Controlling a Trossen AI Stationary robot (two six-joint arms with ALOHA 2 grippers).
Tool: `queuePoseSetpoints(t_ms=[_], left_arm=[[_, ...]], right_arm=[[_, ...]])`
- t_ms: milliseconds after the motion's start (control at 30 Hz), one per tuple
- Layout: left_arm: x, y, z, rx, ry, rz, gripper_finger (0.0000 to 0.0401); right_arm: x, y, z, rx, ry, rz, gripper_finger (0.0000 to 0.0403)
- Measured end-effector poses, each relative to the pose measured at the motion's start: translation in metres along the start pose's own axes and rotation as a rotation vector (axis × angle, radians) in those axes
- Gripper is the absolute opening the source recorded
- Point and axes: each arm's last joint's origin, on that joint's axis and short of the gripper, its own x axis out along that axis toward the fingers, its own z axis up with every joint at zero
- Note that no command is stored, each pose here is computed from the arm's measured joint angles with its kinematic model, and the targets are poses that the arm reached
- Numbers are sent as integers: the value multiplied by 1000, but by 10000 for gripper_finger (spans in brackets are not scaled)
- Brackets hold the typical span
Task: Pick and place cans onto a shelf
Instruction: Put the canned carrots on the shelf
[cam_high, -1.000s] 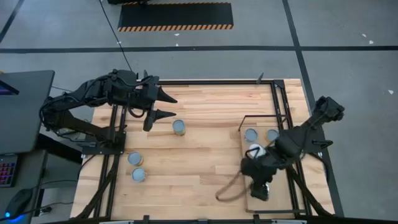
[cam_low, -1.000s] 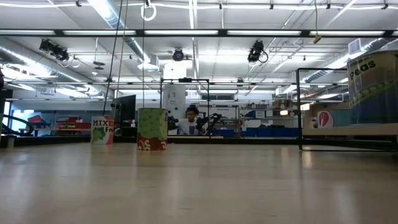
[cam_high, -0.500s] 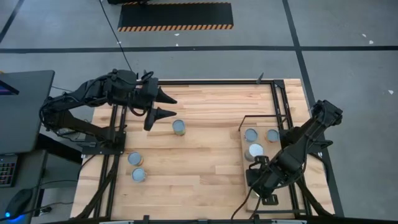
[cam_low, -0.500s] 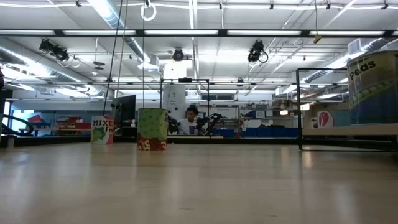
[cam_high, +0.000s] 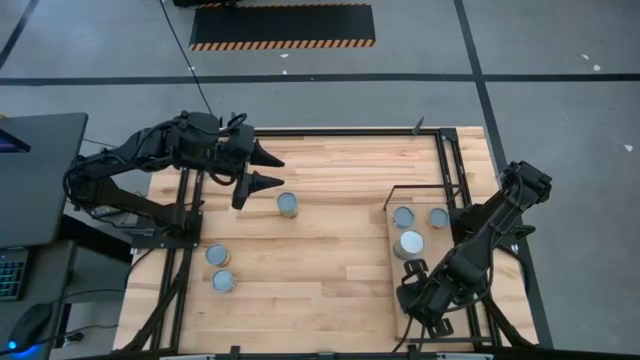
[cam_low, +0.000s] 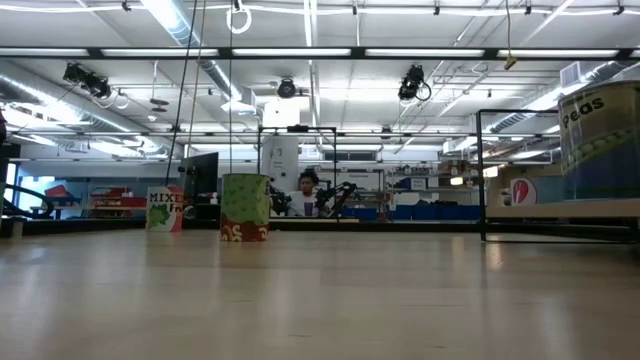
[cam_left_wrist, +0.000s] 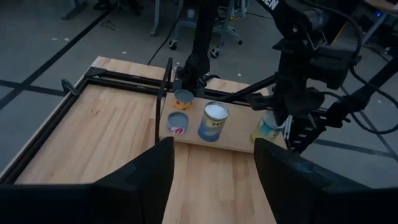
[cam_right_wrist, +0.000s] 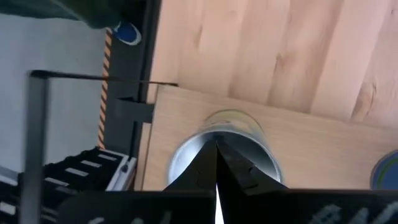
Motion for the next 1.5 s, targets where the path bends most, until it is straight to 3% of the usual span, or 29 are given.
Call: queuePoseSetpoints(t_ms=[233,367,567,833,1067,1500], left_arm=[[0,0,0,-28,1,0,227],[0,0,0,-28,1,0,227],[0,0,0,-27,1,0,227],[0,0,0,-42,0,0,227],[0,0,0,-45,1,0,227],[0,0,0,-42,1,0,227]], right_arm=[[6,-4,-5,9,24,-9,2],[0,-9,-12,90,65,-42,2],[-17,-25,-31,211,136,-208,1],[-42,-47,-49,284,174,-392,2],[-63,-44,-51,408,52,-175,2],[-34,-29,-41,402,186,-146,1]])
